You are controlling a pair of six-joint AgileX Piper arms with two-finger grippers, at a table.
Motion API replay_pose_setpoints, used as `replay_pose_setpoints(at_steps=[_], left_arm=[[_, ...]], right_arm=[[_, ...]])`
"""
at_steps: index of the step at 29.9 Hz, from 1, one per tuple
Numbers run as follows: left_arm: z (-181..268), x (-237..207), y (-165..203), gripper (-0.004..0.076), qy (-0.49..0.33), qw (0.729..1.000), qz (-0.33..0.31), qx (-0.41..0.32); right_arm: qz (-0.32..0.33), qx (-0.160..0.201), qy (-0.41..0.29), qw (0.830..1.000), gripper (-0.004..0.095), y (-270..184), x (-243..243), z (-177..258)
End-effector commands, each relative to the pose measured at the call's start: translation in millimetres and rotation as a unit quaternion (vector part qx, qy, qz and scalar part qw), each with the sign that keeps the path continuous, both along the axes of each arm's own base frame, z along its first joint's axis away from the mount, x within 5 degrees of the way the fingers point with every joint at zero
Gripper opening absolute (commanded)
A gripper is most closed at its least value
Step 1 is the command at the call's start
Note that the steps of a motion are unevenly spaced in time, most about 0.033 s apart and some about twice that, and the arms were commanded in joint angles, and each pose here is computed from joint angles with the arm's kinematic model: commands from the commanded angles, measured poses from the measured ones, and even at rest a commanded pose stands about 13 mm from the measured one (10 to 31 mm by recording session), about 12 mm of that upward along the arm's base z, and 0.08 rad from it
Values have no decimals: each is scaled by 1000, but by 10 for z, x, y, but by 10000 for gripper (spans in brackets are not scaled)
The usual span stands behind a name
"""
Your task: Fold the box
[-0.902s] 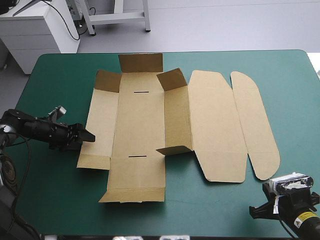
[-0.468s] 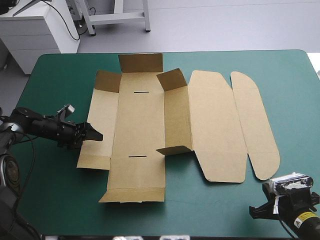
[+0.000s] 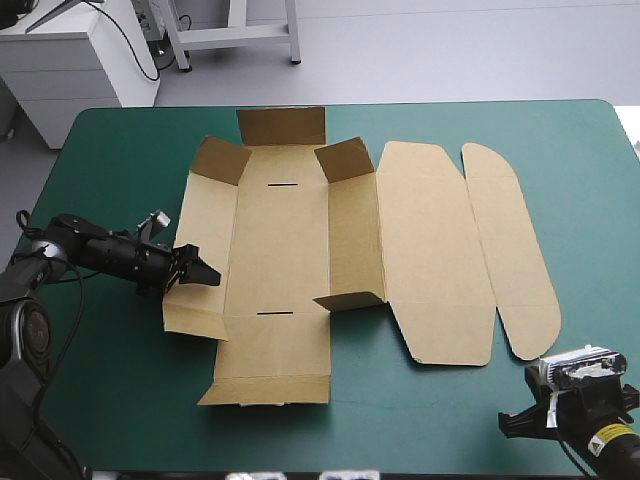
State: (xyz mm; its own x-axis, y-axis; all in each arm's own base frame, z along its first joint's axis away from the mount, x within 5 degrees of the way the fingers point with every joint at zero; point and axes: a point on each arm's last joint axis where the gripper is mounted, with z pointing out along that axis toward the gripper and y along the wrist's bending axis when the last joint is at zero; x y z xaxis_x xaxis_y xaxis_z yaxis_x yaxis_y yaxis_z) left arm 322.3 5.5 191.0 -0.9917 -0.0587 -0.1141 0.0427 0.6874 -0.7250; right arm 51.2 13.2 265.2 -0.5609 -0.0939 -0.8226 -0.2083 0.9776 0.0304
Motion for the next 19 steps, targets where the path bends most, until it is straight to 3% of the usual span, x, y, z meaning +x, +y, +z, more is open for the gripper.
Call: replay_pose_setpoints(at_steps=[1, 3, 5, 12, 19], left_arm=[[242, -39, -91, 169, -6, 999, -17, -46], [244, -44, -93, 53, -3, 999, -19, -48], [244, -44, -93, -7, -3, 999, -19, -48], [259, 0, -94, -8, -19, 998, -1, -53], [413, 85, -139, -8, -54, 993, 11, -108]], right_arm=[[-1, 7, -39, 999, -20, 7, 42, 151], [-1, 7, -39, 999, -20, 7, 42, 151], [-1, 7, -39, 999, -20, 7, 42, 151], [0, 9, -39, 999, -20, 8, 41, 151], [0, 9, -39, 999, -20, 8, 41, 151]])
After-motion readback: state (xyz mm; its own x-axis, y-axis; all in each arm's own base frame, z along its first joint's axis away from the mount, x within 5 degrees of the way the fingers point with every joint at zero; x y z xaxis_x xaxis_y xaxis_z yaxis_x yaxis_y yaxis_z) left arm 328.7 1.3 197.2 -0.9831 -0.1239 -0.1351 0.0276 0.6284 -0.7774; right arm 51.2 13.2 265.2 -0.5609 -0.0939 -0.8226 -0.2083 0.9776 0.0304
